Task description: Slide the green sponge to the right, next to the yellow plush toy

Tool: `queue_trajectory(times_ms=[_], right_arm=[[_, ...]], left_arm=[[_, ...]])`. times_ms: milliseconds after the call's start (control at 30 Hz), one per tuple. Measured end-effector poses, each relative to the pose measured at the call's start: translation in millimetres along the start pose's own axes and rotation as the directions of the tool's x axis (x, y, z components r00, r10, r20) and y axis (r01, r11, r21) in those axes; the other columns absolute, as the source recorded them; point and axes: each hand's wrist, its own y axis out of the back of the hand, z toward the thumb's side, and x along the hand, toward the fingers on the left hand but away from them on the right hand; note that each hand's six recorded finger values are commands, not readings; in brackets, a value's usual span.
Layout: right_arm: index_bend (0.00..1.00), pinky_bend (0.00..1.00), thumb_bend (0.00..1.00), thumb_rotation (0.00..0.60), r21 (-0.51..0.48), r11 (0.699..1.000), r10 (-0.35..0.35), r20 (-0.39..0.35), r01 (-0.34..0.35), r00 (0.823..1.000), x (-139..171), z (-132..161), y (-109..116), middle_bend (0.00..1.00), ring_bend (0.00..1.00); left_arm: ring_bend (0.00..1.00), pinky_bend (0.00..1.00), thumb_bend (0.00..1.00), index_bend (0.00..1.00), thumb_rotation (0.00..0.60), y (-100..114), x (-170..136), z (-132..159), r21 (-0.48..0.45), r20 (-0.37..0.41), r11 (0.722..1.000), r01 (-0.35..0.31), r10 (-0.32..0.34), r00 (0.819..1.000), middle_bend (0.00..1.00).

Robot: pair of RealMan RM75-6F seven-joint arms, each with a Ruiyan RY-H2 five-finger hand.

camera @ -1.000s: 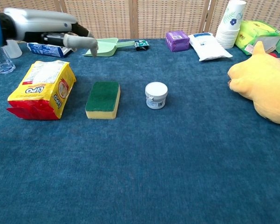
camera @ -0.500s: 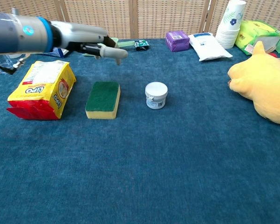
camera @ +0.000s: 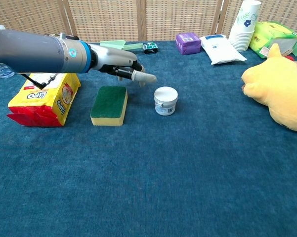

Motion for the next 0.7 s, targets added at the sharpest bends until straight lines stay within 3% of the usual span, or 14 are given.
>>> queue_trajectory(times_ms=[400, 700], right_arm=[[0.31, 0.17, 0.26, 0.6, -0.003, 1.0, -0.008, 0.001, 0.008, 1.0, 1, 1, 0, 0.28, 0.13], [0.31, 0.17, 0.26, 0.6, -0.005, 1.0, -0.014, -0.002, 0.014, 1.0, 2, 4, 1, 0.28, 0.13]], left_arm=[[0.14, 0.3, 0.11, 0.28, 0.009, -3, -4, -12, 0.003, -0.025, 1.0, 0.005, -0.004, 1.0, 0.22], [0.21, 0.32, 0.11, 0.29, 0.006, -4, -12, -12, -0.001, -0.007, 1.0, 0.0, 0.0, 1.0, 0.28]])
